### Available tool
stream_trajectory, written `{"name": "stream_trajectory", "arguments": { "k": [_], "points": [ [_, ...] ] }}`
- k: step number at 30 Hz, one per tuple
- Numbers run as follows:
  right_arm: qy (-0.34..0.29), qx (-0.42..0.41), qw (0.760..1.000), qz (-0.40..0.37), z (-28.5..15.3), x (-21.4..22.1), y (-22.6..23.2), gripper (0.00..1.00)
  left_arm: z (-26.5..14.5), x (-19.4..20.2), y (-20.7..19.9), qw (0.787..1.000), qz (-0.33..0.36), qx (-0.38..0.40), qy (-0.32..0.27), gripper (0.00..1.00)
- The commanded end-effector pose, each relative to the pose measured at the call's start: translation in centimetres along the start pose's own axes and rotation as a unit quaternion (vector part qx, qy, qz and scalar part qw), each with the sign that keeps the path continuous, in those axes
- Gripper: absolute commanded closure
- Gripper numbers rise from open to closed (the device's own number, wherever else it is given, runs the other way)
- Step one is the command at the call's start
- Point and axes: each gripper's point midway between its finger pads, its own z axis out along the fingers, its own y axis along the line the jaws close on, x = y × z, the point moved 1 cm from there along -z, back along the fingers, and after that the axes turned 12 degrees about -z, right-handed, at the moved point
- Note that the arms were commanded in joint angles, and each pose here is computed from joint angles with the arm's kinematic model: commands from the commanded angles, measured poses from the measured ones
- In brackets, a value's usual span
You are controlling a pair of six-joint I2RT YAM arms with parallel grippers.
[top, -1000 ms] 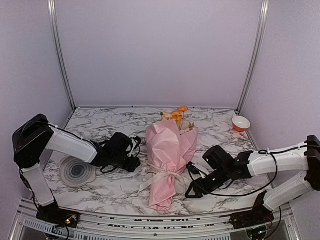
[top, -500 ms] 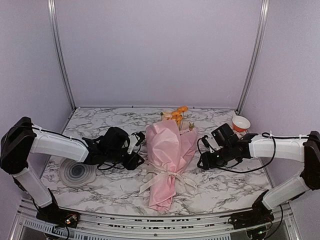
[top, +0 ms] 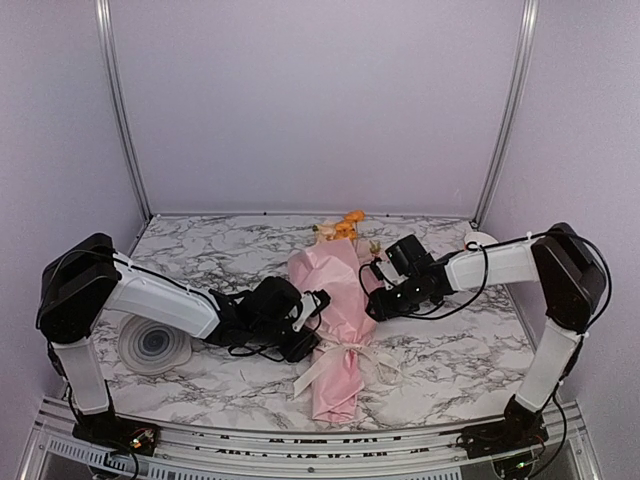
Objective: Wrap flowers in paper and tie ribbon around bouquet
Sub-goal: Adjust the tied bouquet at the center of the board.
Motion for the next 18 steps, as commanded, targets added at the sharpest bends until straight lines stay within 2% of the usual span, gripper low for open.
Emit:
{"name": "stream_trajectory", "arguments": {
  "k": [1, 7, 9, 11, 13, 15, 18],
  "points": [
    [-0.055, -0.014, 0.998, -0.018, -0.6, -4.2, 0.3, 0.51, 0.4, -1.8, -1.5, 0.999, -0.009, 0.032, -0.022, 0.54],
    [-0.060, 0.010, 0.998, -0.005, -1.8, -5.0, -1.8, 0.51, -0.7, -3.2, -1.5, 0.999, 0.000, 0.018, -0.046, 0.51],
    [-0.075, 0.018, 0.997, 0.014, -3.2, -5.0, -3.5, 0.50, -2.0, -3.5, -0.6, 0.998, 0.000, -0.006, -0.061, 0.46],
    [-0.104, 0.031, 0.994, 0.030, -5.7, -5.4, -5.5, 0.49, -3.6, -3.7, 0.6, 0.997, 0.001, -0.037, -0.074, 0.36],
    [-0.147, 0.057, 0.986, 0.051, -8.9, -5.9, -8.1, 0.43, -5.4, -3.8, 1.8, 0.994, 0.003, -0.065, -0.083, 0.26],
    [-0.207, 0.093, 0.971, 0.068, -13.0, -6.4, -10.3, 0.33, -7.3, -3.8, 4.1, 0.991, -0.013, -0.105, -0.086, 0.15],
    [-0.293, 0.165, 0.936, 0.106, -18.5, -5.8, -13.7, 0.14, -10.3, -4.3, 7.8, 0.982, -0.065, -0.148, -0.101, 0.03]
  ]
}}
